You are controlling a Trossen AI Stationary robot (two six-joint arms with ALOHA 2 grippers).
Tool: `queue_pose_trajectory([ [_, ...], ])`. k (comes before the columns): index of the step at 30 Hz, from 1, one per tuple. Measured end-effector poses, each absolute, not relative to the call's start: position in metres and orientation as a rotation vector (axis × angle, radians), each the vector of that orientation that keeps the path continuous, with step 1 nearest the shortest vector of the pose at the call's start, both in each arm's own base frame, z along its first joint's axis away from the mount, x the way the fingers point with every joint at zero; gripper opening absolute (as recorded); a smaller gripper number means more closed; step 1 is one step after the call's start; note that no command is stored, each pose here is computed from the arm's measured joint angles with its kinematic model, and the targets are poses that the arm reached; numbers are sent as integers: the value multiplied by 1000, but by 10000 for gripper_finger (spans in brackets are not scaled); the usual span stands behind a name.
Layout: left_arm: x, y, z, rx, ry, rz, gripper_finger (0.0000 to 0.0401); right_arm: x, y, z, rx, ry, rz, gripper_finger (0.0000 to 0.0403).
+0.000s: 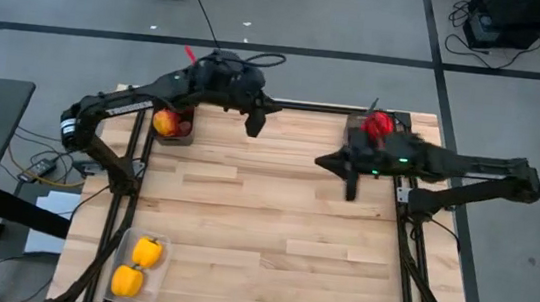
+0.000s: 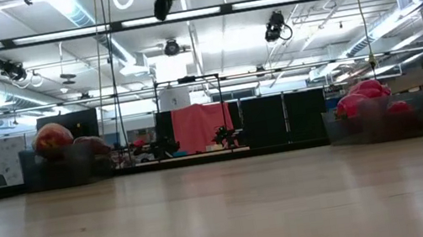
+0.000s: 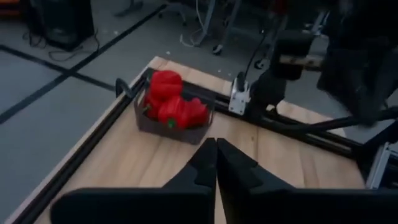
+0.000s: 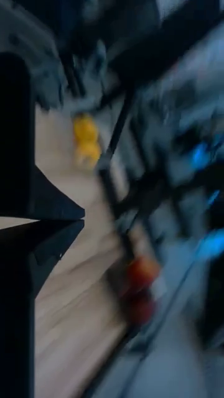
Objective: Sort produce into baskets
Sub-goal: Return to Home Position
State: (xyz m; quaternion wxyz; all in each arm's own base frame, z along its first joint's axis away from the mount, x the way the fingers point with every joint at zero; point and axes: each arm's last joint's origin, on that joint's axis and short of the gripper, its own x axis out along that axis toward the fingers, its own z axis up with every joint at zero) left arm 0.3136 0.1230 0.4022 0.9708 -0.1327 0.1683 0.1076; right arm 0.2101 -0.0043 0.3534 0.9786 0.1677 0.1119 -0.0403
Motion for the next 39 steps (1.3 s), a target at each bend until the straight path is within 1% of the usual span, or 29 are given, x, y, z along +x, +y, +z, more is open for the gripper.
queue_pose_trajectory([
  [3,306,114,414,-254,305,207,5,200,2,368,243,124,-15,30],
  [7,301,99,423,-216,279,168,11,207,2,362,65,166,-2,28],
  [9,300,92,426,-209,268,154,13,218,2,353,45,216,-4,21],
  [11,300,85,428,-199,264,142,13,232,0,348,85,205,-12,13],
  [14,292,70,434,-176,226,142,10,256,0,351,143,64,37,7],
  [17,271,53,438,-156,163,149,9,273,6,354,92,-84,133,6],
  [19,255,45,435,-162,114,171,8,279,8,355,78,-135,140,6],
  [22,235,39,422,-205,55,183,8,282,10,353,104,-136,135,6],
  [24,224,37,414,-246,-6,175,8,283,13,352,121,-130,165,6],
  [27,215,35,399,-290,-60,161,8,286,16,348,152,-106,177,7],
  [29,216,34,384,-295,-51,145,10,290,14,342,168,-67,133,11],
  [31,221,33,368,-298,-17,129,12,295,12,333,235,-11,99,18],
  [34,228,32,350,-303,36,88,15,300,9,327,331,17,129,25],
  [37,236,31,334,-357,81,86,13,302,9,328,309,-5,154,18],
  [39,242,27,334,-334,30,59,7,300,7,331,270,-22,147,8],
])
